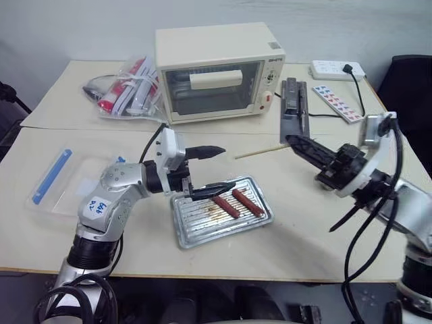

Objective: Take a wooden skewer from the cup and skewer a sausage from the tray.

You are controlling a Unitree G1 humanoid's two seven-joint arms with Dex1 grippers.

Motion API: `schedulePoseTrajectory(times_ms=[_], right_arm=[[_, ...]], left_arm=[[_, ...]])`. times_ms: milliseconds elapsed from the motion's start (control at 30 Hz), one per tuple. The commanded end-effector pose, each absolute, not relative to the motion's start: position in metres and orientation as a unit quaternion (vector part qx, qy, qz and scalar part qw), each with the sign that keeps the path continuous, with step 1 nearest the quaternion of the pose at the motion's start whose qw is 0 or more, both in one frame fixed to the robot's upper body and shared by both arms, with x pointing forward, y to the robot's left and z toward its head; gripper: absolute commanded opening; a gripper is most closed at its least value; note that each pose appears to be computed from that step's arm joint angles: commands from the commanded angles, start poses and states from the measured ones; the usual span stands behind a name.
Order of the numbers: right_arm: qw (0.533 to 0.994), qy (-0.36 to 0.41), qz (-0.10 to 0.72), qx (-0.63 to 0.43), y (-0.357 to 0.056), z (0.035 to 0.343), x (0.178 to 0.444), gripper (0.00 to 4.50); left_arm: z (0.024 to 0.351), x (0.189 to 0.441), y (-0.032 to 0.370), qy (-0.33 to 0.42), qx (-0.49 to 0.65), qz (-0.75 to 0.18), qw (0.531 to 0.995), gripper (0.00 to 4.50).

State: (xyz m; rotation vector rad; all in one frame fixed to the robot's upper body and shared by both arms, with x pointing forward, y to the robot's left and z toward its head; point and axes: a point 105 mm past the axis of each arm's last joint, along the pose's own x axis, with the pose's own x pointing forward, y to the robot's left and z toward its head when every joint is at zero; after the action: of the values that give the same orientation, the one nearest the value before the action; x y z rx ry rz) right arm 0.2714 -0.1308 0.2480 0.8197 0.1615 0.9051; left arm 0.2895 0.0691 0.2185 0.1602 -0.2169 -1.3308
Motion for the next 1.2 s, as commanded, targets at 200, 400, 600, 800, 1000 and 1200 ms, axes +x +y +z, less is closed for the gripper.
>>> schedulePoseTrajectory(times_ms=[200, 400, 600, 800, 1000, 1200], right_arm=[[0.792, 0.070, 0.467, 0.386, -0.127, 0.252, 0.262, 0.00], [0.786, 0.068, 0.478, 0.385, -0.127, 0.253, 0.259, 0.00], [0.783, 0.065, 0.489, 0.379, -0.125, 0.254, 0.255, 0.00], [0.783, 0.061, 0.486, 0.384, -0.125, 0.255, 0.257, 0.00], [0.782, 0.060, 0.486, 0.385, -0.123, 0.257, 0.258, 0.00], [0.782, 0.058, 0.486, 0.385, -0.121, 0.259, 0.259, 0.00]], left_arm=[[0.236, 0.278, 0.064, -0.143, 0.061, -0.626, 0.764, 4.13], [0.234, 0.277, 0.060, -0.142, 0.058, -0.631, 0.761, 2.97], [0.231, 0.278, 0.053, -0.142, 0.062, -0.626, 0.764, 2.29], [0.232, 0.279, 0.051, -0.148, 0.049, -0.622, 0.767, 2.29], [0.235, 0.277, 0.051, -0.157, 0.033, -0.622, 0.766, 1.00], [0.233, 0.278, 0.048, -0.148, 0.041, -0.625, 0.765, 0.24]])
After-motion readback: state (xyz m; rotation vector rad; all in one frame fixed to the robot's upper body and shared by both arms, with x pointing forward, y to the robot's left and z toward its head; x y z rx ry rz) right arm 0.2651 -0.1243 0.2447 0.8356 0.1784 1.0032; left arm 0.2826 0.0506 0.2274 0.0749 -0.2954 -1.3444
